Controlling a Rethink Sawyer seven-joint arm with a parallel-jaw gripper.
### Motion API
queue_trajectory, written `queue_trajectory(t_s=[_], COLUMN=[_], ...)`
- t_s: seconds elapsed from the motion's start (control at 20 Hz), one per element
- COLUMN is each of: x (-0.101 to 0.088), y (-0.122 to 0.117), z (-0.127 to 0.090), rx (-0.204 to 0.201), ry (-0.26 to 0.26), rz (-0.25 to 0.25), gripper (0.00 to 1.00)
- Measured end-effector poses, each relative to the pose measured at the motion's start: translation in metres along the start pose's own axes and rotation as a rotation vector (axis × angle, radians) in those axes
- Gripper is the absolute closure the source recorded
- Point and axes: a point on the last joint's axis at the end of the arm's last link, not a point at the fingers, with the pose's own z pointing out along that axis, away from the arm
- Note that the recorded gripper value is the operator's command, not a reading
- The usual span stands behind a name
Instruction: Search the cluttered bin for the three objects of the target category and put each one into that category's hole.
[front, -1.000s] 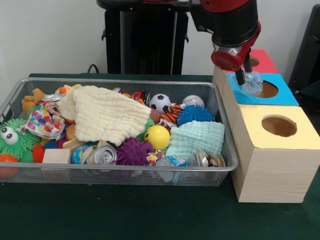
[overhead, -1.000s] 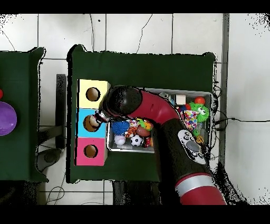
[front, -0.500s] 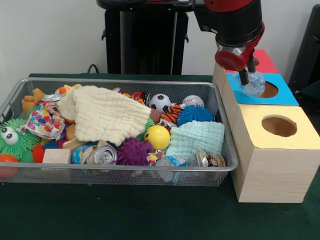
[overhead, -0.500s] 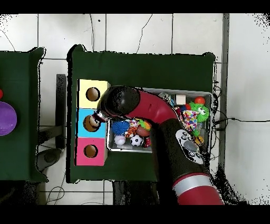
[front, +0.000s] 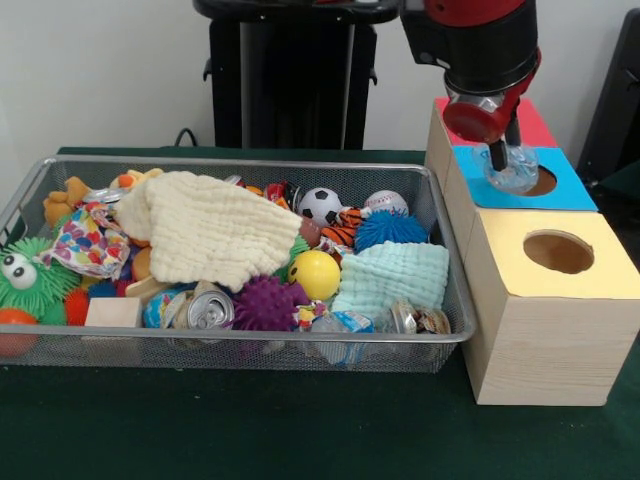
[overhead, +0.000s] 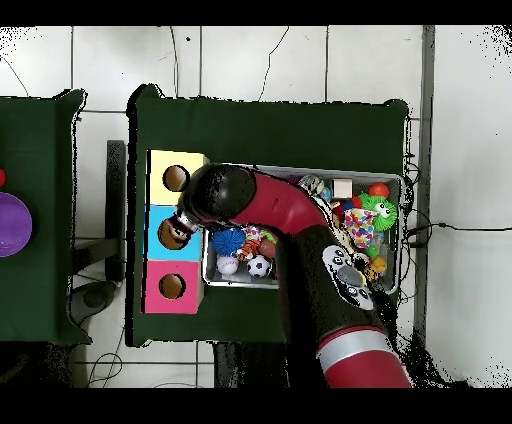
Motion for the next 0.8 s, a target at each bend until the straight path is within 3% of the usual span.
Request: queue_trajectory(t_s=[0.4, 0.8], x=[0.006, 0.006], y=[0.026, 0.028], z=[0.039, 0.055], rx=[-0.047, -0.005], ry=[0.045, 0.03], rz=[0.002, 0.009], gripper=[1.0, 1.0])
